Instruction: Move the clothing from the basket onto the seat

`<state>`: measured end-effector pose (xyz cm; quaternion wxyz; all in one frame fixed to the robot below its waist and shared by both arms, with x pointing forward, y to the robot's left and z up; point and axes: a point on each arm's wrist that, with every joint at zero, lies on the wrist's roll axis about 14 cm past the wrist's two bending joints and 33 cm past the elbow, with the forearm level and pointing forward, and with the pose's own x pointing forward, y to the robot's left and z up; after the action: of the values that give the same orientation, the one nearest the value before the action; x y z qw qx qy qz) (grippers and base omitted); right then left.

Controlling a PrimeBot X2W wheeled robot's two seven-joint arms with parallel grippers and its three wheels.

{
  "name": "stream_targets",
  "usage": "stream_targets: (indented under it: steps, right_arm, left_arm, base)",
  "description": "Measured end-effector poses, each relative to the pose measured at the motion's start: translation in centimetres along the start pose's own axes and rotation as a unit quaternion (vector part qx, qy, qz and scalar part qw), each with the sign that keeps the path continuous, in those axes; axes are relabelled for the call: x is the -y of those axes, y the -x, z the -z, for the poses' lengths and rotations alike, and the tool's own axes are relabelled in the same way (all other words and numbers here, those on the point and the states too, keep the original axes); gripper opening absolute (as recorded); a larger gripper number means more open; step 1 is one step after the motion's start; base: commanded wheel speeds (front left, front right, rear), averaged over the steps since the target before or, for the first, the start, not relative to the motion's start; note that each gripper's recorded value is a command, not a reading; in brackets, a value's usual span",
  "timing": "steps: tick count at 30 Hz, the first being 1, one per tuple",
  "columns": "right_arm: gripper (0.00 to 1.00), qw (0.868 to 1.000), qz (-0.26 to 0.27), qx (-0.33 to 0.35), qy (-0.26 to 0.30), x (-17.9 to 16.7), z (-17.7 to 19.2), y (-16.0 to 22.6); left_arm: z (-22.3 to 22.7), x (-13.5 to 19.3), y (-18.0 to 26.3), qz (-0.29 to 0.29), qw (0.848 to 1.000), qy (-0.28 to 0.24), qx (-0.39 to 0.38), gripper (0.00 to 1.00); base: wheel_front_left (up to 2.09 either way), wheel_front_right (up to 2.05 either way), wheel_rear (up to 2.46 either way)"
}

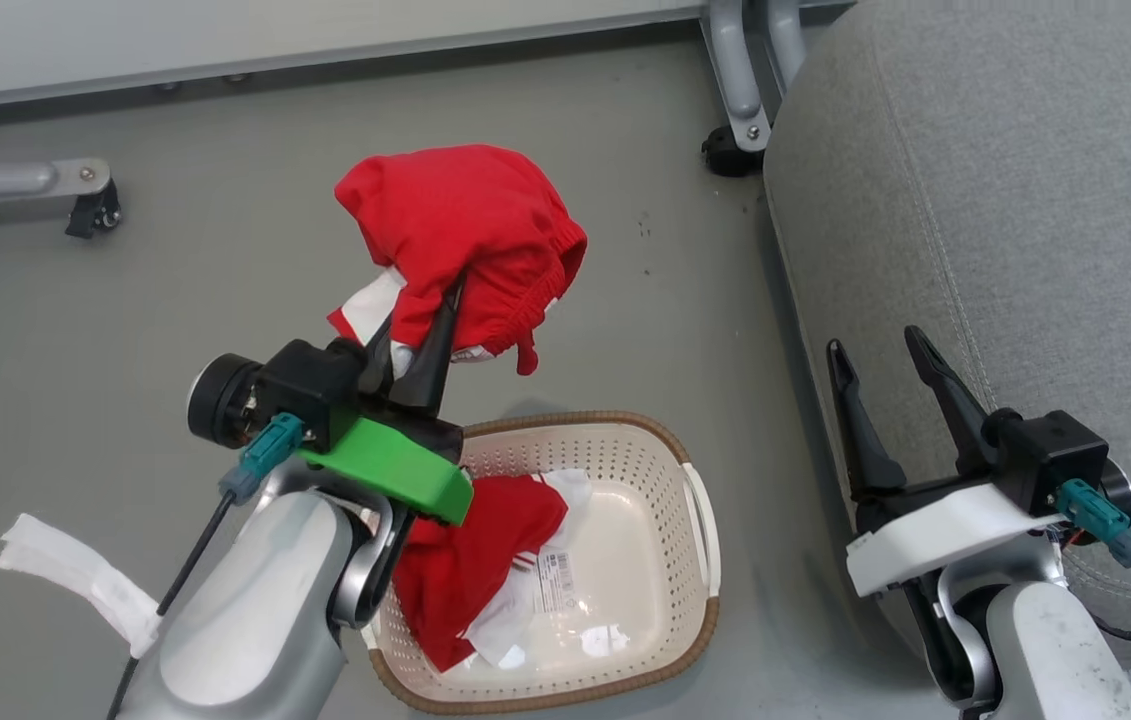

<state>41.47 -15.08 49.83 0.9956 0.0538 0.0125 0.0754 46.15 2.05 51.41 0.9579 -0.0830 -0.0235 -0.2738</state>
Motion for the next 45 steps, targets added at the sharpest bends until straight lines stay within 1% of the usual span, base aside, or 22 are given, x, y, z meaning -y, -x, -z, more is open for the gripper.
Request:
stream_targets:
  steps: [7,13,26,32,45]
  right_arm:
    - [1.0,1.0,-0.015,0.007,0.001,-1.3,-1.2,1.4]
    - [1.0,1.0,-0.026,0.012,0.002,-2.4,-2.1,2.8]
    - [1.0,0.999,-0.037,0.018,-0.003,-3.6,-3.1,5.8]
    - [1.0,0.999,-0.04,0.022,-0.006,-3.9,-3.4,6.4]
    - [1.0,0.999,-0.05,0.018,-0.006,-4.6,-3.3,6.5]
  left_arm:
    - [-5.6,1.1,2.1,0.002,0.997,-0.012,0.078,0.0]
    - [-8.3,2.2,4.4,0.002,0.993,-0.012,0.116,0.0]
    - [-9.3,4.0,8.4,-0.011,0.991,-0.005,0.132,0.0]
    - [-9.8,4.6,9.0,-0.008,0.99,-0.003,0.14,0.0]
    - [-9.8,4.7,9.2,-0.007,0.99,-0.002,0.139,0.0]
  base:
    - [0.0,0.0,0.0]
    - [0.0,0.0,0.0]
    - [0.0,0.0,0.0]
    - [0.0,0.0,0.0]
    - [0.0,0.0,0.0]
